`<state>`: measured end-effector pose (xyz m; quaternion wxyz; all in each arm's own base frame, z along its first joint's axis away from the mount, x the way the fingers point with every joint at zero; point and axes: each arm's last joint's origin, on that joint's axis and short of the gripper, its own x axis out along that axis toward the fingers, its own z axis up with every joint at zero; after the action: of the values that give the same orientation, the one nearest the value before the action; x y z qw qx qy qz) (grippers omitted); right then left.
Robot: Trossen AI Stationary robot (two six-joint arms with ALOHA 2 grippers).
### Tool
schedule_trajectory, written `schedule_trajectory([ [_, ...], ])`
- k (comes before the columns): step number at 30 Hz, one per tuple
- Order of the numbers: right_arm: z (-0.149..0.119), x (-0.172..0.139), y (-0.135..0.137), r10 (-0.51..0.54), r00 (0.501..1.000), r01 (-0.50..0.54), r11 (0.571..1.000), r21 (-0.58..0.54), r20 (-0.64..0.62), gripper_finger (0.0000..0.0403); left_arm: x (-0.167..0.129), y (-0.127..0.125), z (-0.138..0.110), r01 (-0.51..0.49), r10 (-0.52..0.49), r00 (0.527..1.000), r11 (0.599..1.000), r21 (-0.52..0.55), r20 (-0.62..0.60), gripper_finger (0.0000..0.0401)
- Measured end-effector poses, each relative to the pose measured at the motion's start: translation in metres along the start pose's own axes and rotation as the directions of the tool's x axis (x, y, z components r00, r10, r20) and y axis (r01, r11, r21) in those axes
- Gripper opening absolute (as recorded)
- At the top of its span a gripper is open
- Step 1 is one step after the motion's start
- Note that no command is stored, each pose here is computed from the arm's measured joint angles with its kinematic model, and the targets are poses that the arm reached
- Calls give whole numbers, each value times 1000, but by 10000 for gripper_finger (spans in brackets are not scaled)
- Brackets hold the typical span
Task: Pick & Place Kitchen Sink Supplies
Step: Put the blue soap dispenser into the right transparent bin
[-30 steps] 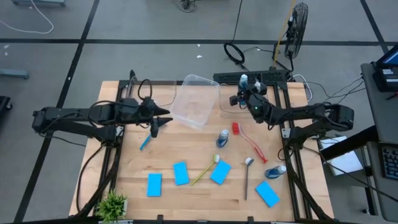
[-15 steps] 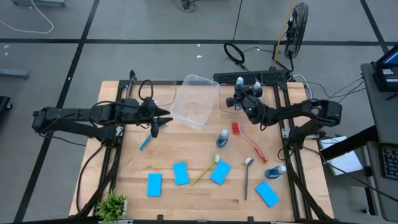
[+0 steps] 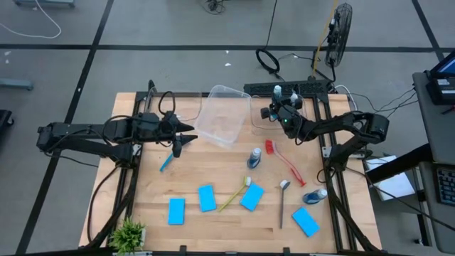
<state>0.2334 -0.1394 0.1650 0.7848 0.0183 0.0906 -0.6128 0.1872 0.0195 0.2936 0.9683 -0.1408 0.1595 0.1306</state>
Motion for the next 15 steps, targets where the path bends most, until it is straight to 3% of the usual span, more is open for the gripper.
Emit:
schedule_trajectory([
  [15, -4, 4, -4, -24, 999, 23, 1000, -11, -35, 119, 0, 0, 0, -8, 8, 1000, 1000, 1, 3, 181],
])
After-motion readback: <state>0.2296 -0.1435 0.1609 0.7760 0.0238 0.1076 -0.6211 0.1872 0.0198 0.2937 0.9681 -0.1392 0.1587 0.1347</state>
